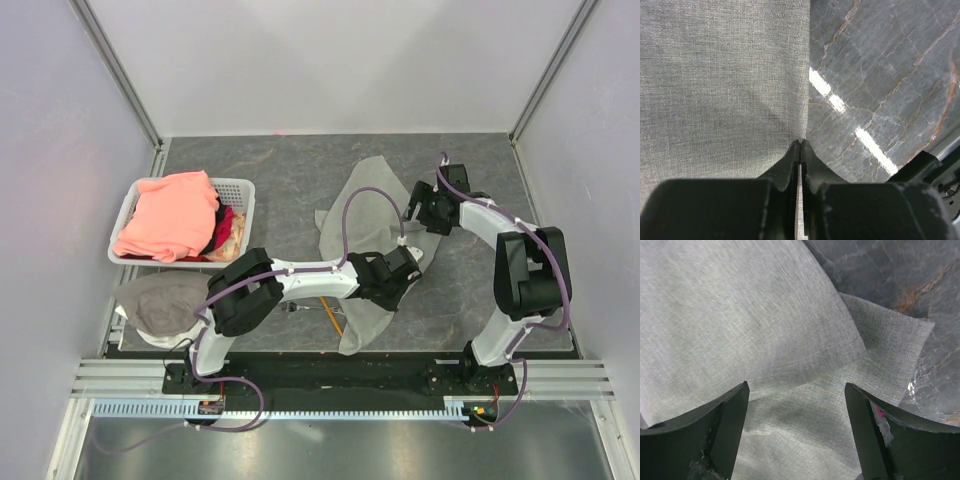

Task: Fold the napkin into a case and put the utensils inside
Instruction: Flatten out the crumpled napkin at the center of the board.

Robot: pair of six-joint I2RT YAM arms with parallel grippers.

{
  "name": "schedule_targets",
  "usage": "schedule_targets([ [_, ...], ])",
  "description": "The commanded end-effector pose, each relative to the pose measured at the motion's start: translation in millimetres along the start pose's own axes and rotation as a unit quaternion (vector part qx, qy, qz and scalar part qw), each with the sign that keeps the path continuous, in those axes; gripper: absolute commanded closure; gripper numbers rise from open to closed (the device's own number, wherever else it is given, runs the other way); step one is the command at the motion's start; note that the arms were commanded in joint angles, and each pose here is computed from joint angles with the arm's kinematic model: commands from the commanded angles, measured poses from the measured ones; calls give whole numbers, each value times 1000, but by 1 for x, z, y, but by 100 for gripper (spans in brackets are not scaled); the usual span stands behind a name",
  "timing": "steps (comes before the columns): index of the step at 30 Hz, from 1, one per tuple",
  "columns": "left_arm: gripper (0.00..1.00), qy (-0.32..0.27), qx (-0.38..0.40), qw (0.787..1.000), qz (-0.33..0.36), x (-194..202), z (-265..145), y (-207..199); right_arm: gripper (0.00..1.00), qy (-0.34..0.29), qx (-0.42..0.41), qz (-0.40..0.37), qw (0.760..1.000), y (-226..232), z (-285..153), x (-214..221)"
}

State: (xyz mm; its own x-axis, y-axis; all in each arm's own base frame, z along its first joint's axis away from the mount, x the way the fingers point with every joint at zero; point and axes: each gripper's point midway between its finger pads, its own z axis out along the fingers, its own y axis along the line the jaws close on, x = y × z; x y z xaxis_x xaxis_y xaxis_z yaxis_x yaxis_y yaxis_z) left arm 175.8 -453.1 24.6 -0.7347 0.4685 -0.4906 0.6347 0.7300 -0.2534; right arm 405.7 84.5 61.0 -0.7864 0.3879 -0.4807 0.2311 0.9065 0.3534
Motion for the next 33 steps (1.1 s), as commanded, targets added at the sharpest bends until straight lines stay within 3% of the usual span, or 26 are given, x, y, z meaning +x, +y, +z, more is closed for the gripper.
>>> schedule_targets([
  [1, 98, -36, 13, 999, 4, -21, -31, -10, 15, -2, -12, 29, 1000, 3, 11, 1],
  [5, 98, -45, 17, 999, 5, -26, -41, -12, 27, -5, -21, 26, 999, 8, 27, -8],
  [9, 98, -86, 3, 996, 6, -50, -72, -9, 97, -27, -16, 23, 999, 6, 24, -32],
  [11, 98, -101, -15, 995, 4, -60, -94, 2, 100, -48, -4, 17, 999, 6, -2, -50],
  [12, 98, -135, -22, 991, -1, -78, -121, 4, 100, -68, 13, 14, 997, 0, -14, -62],
  [15, 98, -186, -42, 982, -13, -103, -171, 25, 100, -140, 32, -4, 990, 1, -83, -97],
  [22, 98, -378, -10, 925, -22, -145, -342, 42, 100, -283, 86, 17, 955, -16, -227, -128],
  [27, 98, -453, -1, 891, -34, -139, -397, 53, 100, -344, 105, 39, 932, -31, -294, -113],
  [32, 98, -458, -22, 888, -42, -150, -400, 67, 100, -345, 99, 31, 933, -29, -298, -111],
  [33, 98, -444, -19, 895, -39, -156, -387, 67, 100, -334, 93, 24, 938, -24, -286, -118],
])
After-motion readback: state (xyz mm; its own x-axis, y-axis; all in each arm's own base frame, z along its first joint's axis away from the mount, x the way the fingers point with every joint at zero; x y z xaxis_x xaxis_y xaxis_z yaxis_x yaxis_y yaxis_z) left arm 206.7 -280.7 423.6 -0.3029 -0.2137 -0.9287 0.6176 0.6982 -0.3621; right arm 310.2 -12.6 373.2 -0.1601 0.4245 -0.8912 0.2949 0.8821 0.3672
